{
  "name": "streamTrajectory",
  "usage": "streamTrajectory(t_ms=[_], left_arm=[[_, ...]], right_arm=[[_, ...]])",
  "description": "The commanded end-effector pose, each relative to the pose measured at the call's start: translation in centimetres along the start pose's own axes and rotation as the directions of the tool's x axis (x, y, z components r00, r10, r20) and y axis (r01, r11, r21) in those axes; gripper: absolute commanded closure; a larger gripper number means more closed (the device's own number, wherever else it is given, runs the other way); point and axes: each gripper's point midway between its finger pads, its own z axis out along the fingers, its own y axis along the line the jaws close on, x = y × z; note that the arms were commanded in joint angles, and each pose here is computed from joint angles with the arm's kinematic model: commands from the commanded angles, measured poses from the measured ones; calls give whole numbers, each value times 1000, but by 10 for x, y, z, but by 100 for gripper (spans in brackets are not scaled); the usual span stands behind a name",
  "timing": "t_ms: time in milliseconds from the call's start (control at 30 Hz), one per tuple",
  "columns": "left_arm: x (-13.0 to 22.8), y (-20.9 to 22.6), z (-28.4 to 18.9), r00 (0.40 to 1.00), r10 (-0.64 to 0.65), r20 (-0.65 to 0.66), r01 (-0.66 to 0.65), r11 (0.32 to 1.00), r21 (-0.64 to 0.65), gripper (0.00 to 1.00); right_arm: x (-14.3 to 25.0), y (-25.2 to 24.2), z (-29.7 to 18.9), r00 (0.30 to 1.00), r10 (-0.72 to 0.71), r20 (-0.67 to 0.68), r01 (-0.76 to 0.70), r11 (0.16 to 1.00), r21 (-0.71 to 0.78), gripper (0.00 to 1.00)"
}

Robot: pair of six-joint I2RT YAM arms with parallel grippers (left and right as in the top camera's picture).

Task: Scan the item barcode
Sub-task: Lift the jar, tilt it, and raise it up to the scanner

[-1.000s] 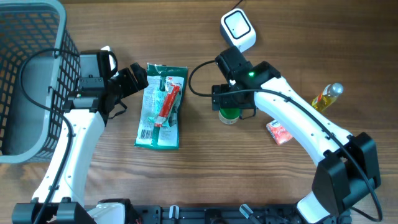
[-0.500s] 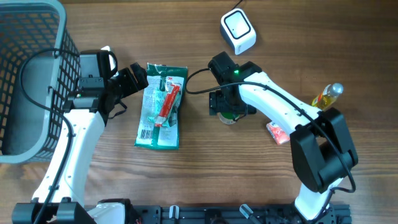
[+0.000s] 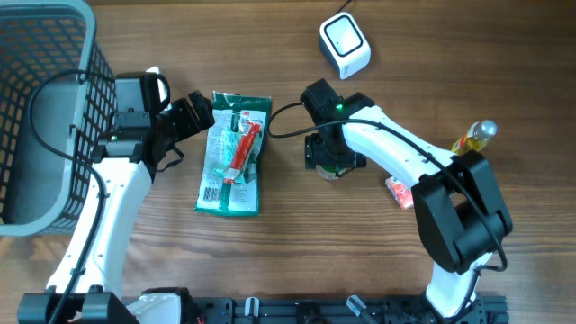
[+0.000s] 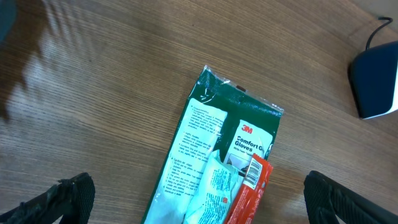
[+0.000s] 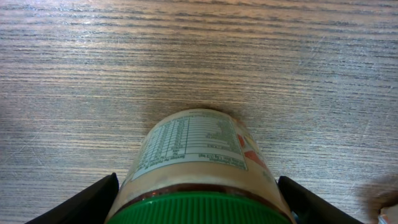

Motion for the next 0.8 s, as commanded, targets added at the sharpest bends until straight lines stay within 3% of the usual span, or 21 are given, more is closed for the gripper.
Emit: streamTrajectory(t_ms=[0, 100, 200, 433, 500, 600, 767], left_arm=[[-8, -5, -7, 1000, 5, 25, -6, 1000, 21, 0], [-8, -5, -7, 1000, 6, 25, -6, 1000, 21, 0], [-8, -5, -7, 1000, 6, 25, -6, 1000, 21, 0], [-8, -5, -7, 1000, 5, 25, -6, 1000, 21, 0], [-8, -5, -7, 1000, 6, 25, -6, 1000, 21, 0], [-8, -5, -7, 1000, 6, 25, -6, 1000, 21, 0], [-8, -5, -7, 1000, 5, 25, -6, 1000, 21, 0]], right_arm=[[4, -2, 8, 1000, 1, -17, 0, 1000, 17, 20], [5, -3, 12, 1000, 1, -24, -1, 1000, 21, 20], [4, -2, 12, 1000, 1, -20, -1, 1000, 19, 33], [-1, -1, 4, 1000, 4, -6, -4, 1000, 11, 40], [-8, -1, -11, 1000, 9, 19, -9, 1000, -4, 43], [-25, -2, -48, 995, -55, 80, 58, 998, -31, 59], [-64, -5, -141, 953, -173, 248, 192, 980, -53, 60]])
